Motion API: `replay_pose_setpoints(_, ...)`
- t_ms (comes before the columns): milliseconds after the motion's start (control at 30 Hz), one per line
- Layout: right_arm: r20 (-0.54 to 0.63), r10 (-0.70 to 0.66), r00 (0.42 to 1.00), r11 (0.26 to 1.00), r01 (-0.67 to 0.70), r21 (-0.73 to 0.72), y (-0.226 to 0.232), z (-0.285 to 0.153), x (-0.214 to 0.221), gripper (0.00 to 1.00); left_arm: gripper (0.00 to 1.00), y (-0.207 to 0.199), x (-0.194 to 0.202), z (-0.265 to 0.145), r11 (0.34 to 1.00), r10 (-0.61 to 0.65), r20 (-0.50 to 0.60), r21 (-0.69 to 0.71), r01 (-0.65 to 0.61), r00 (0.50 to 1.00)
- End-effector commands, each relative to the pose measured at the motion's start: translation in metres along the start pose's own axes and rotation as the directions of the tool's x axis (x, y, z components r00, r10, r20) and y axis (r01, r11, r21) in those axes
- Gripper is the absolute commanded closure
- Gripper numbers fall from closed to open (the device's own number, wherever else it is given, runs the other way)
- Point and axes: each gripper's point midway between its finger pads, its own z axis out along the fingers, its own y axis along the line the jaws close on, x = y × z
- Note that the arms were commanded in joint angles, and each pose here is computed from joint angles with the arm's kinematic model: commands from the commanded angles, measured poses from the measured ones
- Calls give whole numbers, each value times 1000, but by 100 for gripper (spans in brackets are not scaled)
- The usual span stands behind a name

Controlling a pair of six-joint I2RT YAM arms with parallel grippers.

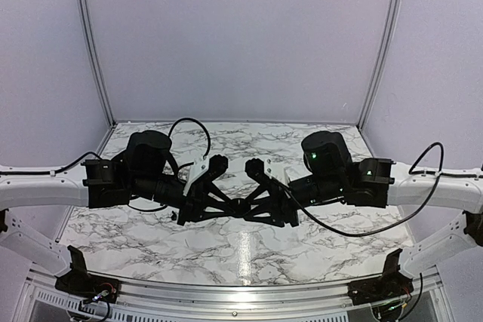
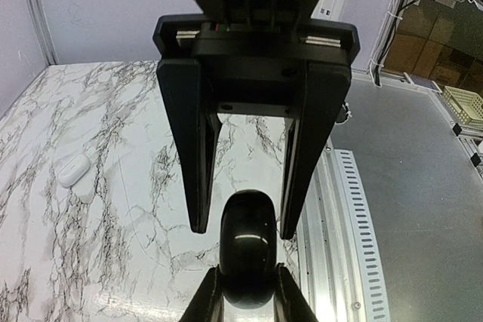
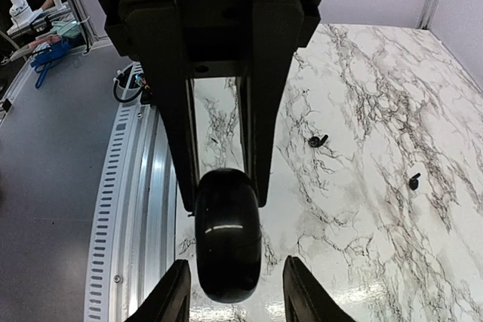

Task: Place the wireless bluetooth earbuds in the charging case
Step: Pass from the left arm to the right

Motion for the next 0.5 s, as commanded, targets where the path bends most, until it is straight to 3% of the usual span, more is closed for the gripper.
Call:
replay_pose_setpoints(0, 5, -16, 1000, 1000, 16, 2, 0, 2, -14, 59, 100, -5, -16, -1, 1000, 18, 26, 24, -18, 1000)
replay_pose_setpoints(167, 0, -16, 1000, 1000, 16, 13, -1, 5, -16, 67, 100, -4, -17, 1, 1000, 15, 20, 27, -15, 1000)
replay_pose_setpoints(467, -9, -26, 1000, 1000, 26, -11, 5, 9, -16, 68, 100, -5, -15, 4, 999, 8, 1, 38, -8, 1000)
